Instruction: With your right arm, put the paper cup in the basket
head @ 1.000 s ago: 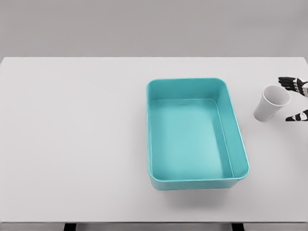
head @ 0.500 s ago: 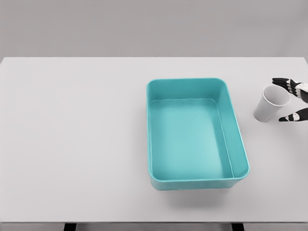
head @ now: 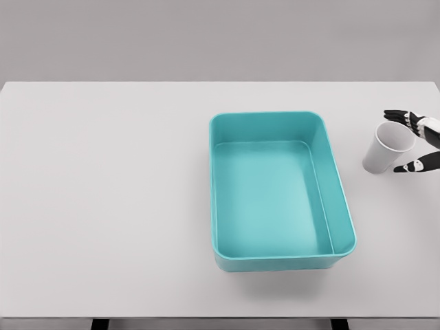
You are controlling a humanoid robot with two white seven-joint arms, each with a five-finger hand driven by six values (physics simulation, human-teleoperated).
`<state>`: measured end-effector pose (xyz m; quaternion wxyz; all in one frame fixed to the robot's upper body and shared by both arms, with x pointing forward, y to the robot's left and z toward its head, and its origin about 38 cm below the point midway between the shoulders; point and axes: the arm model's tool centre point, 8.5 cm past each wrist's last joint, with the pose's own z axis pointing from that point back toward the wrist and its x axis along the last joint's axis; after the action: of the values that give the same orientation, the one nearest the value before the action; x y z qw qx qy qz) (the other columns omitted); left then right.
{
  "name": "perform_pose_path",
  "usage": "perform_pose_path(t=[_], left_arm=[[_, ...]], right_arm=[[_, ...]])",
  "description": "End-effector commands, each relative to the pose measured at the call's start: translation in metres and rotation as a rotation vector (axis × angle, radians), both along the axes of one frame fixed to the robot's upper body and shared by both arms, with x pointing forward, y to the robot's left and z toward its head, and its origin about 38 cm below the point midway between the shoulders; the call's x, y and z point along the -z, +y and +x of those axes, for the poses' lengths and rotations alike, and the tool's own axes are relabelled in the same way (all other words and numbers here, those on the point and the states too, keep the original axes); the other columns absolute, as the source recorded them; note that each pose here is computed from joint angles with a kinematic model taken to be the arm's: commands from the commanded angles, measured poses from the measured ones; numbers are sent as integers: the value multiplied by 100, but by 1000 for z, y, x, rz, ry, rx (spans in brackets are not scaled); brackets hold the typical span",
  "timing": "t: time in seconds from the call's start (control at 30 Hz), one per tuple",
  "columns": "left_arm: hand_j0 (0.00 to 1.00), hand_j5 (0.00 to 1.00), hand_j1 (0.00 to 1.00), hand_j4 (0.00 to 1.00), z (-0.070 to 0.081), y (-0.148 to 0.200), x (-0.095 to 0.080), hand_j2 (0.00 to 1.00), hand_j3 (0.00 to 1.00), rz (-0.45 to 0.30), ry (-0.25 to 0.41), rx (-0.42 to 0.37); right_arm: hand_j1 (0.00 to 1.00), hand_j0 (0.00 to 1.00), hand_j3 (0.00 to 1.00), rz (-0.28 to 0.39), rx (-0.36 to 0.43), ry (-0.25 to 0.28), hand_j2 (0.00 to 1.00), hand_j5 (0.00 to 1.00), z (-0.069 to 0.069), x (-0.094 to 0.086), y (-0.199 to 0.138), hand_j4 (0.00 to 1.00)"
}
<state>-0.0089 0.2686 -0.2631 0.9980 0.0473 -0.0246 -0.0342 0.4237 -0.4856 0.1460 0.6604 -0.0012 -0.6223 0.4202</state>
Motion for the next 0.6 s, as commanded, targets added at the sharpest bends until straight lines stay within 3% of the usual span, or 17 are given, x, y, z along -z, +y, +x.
perform_pose_path(t=[0.0, 0.57], left_arm=[[100, 100, 100, 100, 0, 0, 0, 100, 100, 0, 0, 0], [100, 100, 100, 100, 0, 0, 0, 100, 100, 0, 0, 0]], right_arm=[[100, 100, 100, 12, -2, -2, 100, 100, 1, 0, 3, 100], [100, 100, 100, 24, -22, -5, 100, 100, 4, 0, 13, 100]])
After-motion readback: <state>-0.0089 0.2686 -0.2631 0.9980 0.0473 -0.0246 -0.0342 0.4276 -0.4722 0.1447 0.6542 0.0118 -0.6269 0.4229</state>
